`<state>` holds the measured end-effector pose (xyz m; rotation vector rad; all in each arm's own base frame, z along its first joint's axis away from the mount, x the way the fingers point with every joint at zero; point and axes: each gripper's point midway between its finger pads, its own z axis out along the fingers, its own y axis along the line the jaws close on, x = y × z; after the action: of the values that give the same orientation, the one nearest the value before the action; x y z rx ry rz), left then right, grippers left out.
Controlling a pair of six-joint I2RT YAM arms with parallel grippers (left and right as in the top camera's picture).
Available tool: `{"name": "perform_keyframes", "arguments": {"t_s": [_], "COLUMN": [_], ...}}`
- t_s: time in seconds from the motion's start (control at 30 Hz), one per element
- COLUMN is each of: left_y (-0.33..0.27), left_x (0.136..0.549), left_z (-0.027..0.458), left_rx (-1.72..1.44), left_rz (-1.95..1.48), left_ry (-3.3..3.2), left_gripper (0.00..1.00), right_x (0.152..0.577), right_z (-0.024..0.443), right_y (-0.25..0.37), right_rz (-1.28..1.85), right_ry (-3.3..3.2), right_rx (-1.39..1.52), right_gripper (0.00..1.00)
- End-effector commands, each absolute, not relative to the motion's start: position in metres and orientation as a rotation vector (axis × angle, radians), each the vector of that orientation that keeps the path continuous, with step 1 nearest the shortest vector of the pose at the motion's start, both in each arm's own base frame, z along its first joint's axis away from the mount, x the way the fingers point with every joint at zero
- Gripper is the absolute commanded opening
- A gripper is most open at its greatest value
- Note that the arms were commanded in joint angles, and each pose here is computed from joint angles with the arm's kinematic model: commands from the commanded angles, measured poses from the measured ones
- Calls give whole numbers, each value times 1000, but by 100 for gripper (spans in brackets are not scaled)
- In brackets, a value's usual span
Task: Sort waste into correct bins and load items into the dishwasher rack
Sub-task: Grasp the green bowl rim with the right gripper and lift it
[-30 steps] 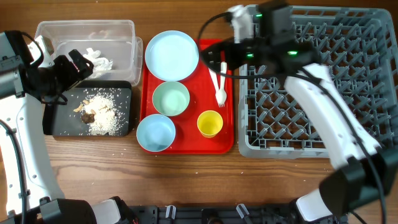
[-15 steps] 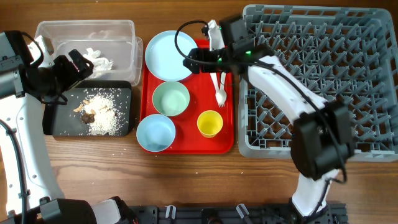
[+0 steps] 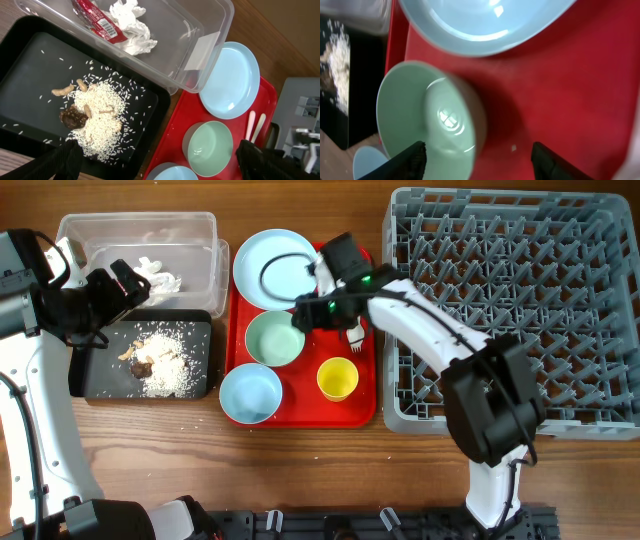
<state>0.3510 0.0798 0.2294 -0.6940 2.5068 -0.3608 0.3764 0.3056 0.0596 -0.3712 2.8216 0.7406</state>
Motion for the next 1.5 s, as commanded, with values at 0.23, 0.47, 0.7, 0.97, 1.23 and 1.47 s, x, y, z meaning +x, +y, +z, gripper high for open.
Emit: {"name": "perform_keyframes", "arguments": {"t_s": [0.23,0.47,0.7,0.97,1.23,1.47], "left_y": [79,79,80,80,79,80], "left_x": [354,354,354,354,354,354], "left_z": [234,234,234,234,234,234], "left_rx": [-659,-659,-659,-659,-659,-659], "left_rz": [-369,-369,-369,-369,-369,-369], "left_ry": [2501,2501,2501,2501,2501,2501], "left_gripper": [100,100,100,100,100,100], "right_x": [365,366,369,378,401,410], "right_z": [30,18,22,100,228,247], "right_y": [311,308,306,302,233,179], "right_rz": [548,516,518,565,265,-23], "right_ry": [2880,2909,2913,2759,2386,2285], "right_rx": [-341,-281,-208,-203,-20,115], "right_gripper": [46,34,4,4,4,4]}}
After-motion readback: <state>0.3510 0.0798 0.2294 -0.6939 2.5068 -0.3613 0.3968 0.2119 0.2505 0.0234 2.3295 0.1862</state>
